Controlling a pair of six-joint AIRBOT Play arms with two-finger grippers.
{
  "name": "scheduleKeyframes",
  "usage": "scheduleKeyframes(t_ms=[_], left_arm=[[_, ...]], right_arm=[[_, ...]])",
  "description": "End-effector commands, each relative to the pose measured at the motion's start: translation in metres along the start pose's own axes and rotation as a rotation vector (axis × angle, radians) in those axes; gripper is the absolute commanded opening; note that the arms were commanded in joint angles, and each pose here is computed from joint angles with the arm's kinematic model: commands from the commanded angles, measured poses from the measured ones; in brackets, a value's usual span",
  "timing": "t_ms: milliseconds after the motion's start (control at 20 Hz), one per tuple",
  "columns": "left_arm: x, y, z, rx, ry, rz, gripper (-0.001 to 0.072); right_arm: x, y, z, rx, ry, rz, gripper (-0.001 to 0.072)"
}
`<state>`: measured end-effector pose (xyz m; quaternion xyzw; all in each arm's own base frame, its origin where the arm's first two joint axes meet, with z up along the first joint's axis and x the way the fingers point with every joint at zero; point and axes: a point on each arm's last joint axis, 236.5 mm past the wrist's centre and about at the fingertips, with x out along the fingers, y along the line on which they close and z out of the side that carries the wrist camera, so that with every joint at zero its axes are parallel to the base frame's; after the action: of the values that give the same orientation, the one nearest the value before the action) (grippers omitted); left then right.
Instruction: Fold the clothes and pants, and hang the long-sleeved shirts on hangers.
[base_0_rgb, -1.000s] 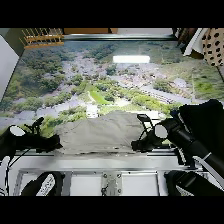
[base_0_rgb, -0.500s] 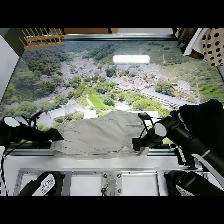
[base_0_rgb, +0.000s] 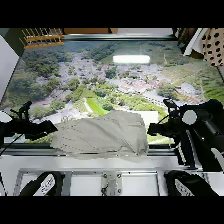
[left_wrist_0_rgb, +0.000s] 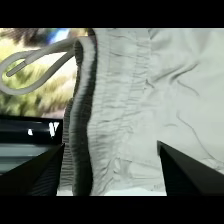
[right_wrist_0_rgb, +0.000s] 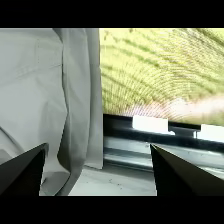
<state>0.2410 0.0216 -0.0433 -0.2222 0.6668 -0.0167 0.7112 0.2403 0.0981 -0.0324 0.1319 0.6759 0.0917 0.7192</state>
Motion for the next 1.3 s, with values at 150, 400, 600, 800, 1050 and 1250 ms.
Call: scheduleKeyframes(t_ms=[150, 400, 600, 800, 1050, 1250], left_arm=[[0.066, -0.013, 0.016, -0.089, 0.037, -0.173, 0.0619], [0.087, -0.008, 0.01, -0.135, 0.105, -0.189, 0.0618], [0.086, -0.011, 0.013, -0.143, 0.092, -0.202, 0.007], [0.082, -0.022, 0.032, -0.128, 0.036, -0.23, 0.0014], [0.058, -0.064, 0.089, 0.074, -0.109, -0.194, 0.0014], [0.027, -0.075, 0.132, 0.177, -0.232, -0.137, 0.0072]], right_arm=[[0.058, 0.002, 0.015, 0.003, 0.059, 0.154, 0.0711], [0.094, 0.026, 0.003, 0.03, 0.165, 0.256, 0.0711], [0.106, 0.036, 0.011, 0.002, 0.126, 0.242, 0.043], [0.086, 0.04, 0.063, -0.023, -0.016, 0.237, 0.0005], [0.055, 0.054, 0.118, -0.05, -0.172, 0.244, 0.0005], [0.057, 0.043, 0.12, -0.068, -0.179, 0.196, 0.0006]])
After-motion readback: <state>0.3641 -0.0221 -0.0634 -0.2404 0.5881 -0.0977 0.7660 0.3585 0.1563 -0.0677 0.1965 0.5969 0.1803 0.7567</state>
